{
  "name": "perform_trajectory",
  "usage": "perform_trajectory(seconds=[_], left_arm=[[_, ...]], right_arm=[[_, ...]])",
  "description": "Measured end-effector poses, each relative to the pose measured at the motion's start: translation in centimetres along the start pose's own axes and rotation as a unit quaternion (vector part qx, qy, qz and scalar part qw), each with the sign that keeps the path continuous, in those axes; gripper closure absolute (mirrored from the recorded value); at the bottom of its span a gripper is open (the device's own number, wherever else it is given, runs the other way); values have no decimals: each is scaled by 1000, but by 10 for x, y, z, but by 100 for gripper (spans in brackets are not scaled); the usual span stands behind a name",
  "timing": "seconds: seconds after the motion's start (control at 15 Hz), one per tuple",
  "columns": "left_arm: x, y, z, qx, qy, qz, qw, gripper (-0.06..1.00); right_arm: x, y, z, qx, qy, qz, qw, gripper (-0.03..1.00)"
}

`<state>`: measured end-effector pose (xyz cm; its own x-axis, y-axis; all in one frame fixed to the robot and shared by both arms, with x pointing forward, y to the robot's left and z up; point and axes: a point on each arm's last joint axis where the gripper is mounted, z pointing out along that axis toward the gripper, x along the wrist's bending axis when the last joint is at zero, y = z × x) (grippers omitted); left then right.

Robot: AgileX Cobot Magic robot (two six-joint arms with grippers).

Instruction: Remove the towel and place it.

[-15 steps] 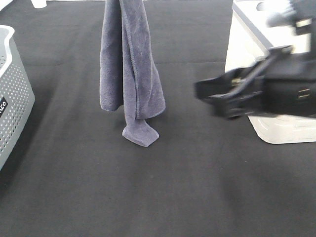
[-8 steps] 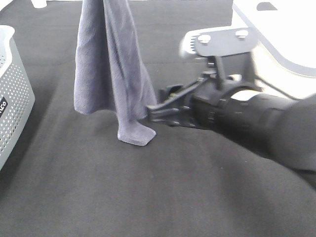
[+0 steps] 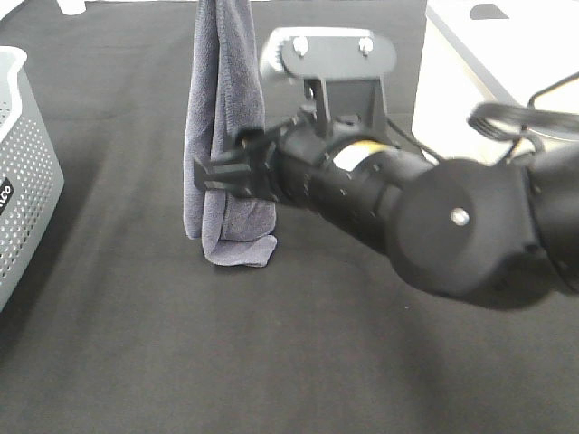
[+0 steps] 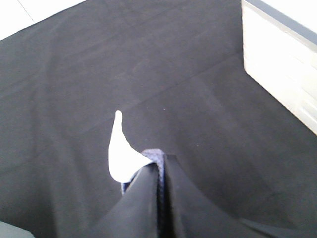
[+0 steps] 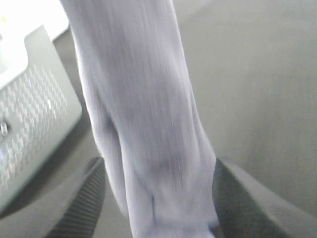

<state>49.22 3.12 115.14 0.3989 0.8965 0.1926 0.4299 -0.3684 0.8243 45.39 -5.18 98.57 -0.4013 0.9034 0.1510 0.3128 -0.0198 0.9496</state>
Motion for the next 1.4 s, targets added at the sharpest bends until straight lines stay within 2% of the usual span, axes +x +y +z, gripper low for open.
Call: perform_trajectory(seconds=[0.2, 0.47, 0.6, 0.8, 1.0, 1.07, 1.2, 1.4], left_arm=[[-2, 1, 0, -4, -9, -4, 1000, 94], [-2, 1, 0, -4, -10, -4, 1000, 94], [-2, 1, 0, -4, -10, -5, 1000, 94], [-2, 1, 0, -3, -12, -6, 1000, 94], [-2, 1, 0, -4, -10, -5, 1000, 94], [-2, 1, 0, -4, -10, -5, 1000, 94], [-2, 1, 0, -4, -10, -5, 1000, 94], [-2, 1, 0, -4, -10, -5, 1000, 94]], right_arm=[[7, 5, 11, -11, 1, 3, 1000, 34], [5, 5, 13, -23, -15, 11, 1000, 34], [2, 2, 18, -44, -36, 6, 998, 34], [-9, -3, 20, -55, -97, 28, 993, 34], [-20, -9, 18, -17, -163, 3, 986, 34], [-22, -12, 18, 1, -171, -4, 985, 34], [-21, -23, 22, 24, -165, -21, 986, 34], [-20, -60, 40, 56, -154, -65, 984, 34]])
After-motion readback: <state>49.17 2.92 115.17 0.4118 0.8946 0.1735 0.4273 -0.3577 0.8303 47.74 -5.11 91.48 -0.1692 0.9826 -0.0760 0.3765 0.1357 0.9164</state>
